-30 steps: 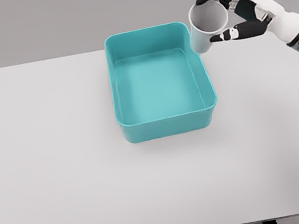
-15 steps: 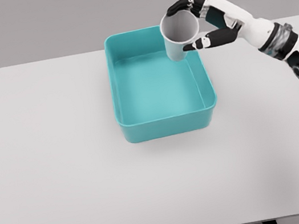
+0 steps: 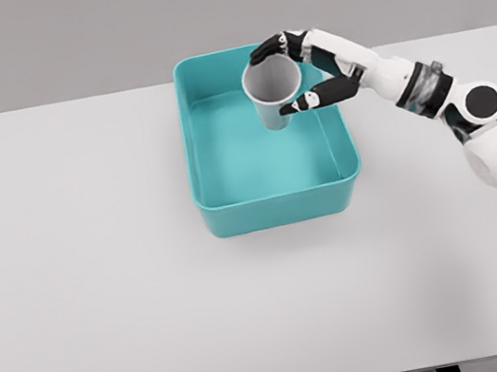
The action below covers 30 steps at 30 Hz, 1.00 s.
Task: Put the paper cup into the basket with your right arm
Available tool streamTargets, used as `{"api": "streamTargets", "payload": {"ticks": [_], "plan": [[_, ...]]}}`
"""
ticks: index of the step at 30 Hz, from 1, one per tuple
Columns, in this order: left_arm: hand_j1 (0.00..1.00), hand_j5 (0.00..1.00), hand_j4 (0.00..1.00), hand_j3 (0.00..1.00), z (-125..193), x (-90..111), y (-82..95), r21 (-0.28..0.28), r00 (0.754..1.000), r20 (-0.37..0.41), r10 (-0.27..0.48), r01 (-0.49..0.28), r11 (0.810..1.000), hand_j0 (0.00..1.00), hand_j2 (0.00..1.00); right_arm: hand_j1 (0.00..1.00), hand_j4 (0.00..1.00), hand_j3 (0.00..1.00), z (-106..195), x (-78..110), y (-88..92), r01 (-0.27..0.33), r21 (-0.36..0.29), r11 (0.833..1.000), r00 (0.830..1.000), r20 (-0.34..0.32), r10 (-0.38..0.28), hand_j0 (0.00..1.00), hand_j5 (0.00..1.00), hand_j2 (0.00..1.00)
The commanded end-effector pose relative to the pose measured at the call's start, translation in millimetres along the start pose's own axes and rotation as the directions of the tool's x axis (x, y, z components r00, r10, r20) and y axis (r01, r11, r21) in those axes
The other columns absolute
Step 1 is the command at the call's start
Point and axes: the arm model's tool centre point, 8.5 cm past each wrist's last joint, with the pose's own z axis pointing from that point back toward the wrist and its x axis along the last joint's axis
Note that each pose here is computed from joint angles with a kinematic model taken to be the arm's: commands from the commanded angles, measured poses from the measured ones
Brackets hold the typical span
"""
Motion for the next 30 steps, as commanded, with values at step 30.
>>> {"api": "streamTargets", "payload": {"ticks": [30], "plan": [[1.00,1.00,1.00,1.00,0,0,0.0,0.000,1.000,0.000,0.000,0.000,1.000,1.00,1.00,0.68,0.68,0.68,-87,13.7,11.9,-0.482,0.393,0.783,0.713,-0.344,0.612,0.68,0.68,0.68]]}}
